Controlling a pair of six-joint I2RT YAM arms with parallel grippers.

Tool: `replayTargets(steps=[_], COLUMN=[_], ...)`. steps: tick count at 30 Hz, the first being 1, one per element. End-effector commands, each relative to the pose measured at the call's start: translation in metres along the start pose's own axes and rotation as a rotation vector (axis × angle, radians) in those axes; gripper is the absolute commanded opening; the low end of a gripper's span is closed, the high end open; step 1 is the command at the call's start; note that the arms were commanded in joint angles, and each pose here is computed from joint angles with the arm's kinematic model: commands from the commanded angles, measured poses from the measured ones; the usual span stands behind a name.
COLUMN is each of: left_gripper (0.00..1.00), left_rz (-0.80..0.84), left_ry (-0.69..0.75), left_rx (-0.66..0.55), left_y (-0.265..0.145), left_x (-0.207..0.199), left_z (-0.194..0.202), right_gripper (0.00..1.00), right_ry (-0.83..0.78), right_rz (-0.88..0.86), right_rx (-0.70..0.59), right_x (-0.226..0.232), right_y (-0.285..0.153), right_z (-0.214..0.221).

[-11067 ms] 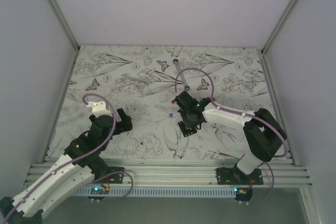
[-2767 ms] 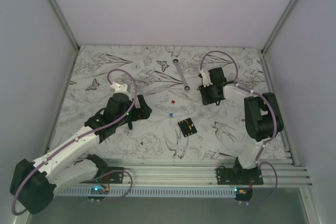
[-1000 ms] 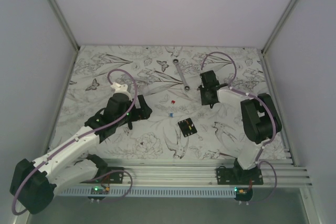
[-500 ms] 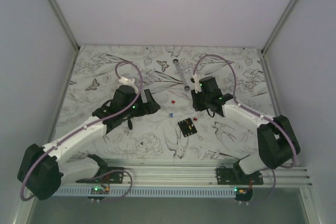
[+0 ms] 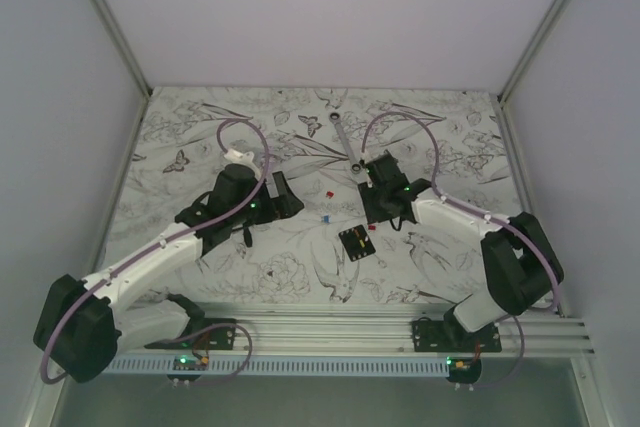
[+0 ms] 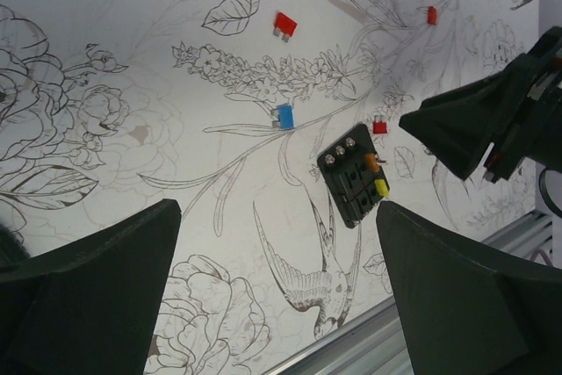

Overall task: Snap on the fuse box
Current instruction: Pick up the fuse from the center of the board.

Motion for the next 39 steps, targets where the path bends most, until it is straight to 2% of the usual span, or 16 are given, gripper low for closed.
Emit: replayTargets(steps=[1, 14, 24, 39], left_gripper=[0.98, 1.00, 1.00, 1.00], left_rz=[-0.030, -0.046, -0.050, -0.055], left_ry=[0.006, 0.009, 0.010, 0.007], left_rx=[-0.007, -0.001, -0.004, -0.006], left_y=[-0.004, -0.005, -0.006, -0.008], left_x=[0.008, 0.012, 0.013, 0.014], left_z=[0.002, 0.004, 0.004, 0.005], right_gripper=[0.45, 0.43, 0.39, 0.38], right_ry=[0.127, 0.221, 0.226, 0.198], right_rz=[0.103, 0.148, 0.195, 0.208], right_rx=[-0.006, 0.033, 0.048, 0.073], right_x=[0.011, 0.022, 0.018, 0.014], right_y=[-0.003, 0.016, 0.025, 0.033], right_z=[-0.001, 0.018, 0.029, 0.038])
Point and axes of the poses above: each gripper's point midway between its finger pads, its own y axis out along the fingers, its own x axis along the line the jaws close on, z = x × y, the point moved 7 cm from there along -y, back along the fingers, and after that the axes turned 5 degrees about y, right-handed, at the moved point
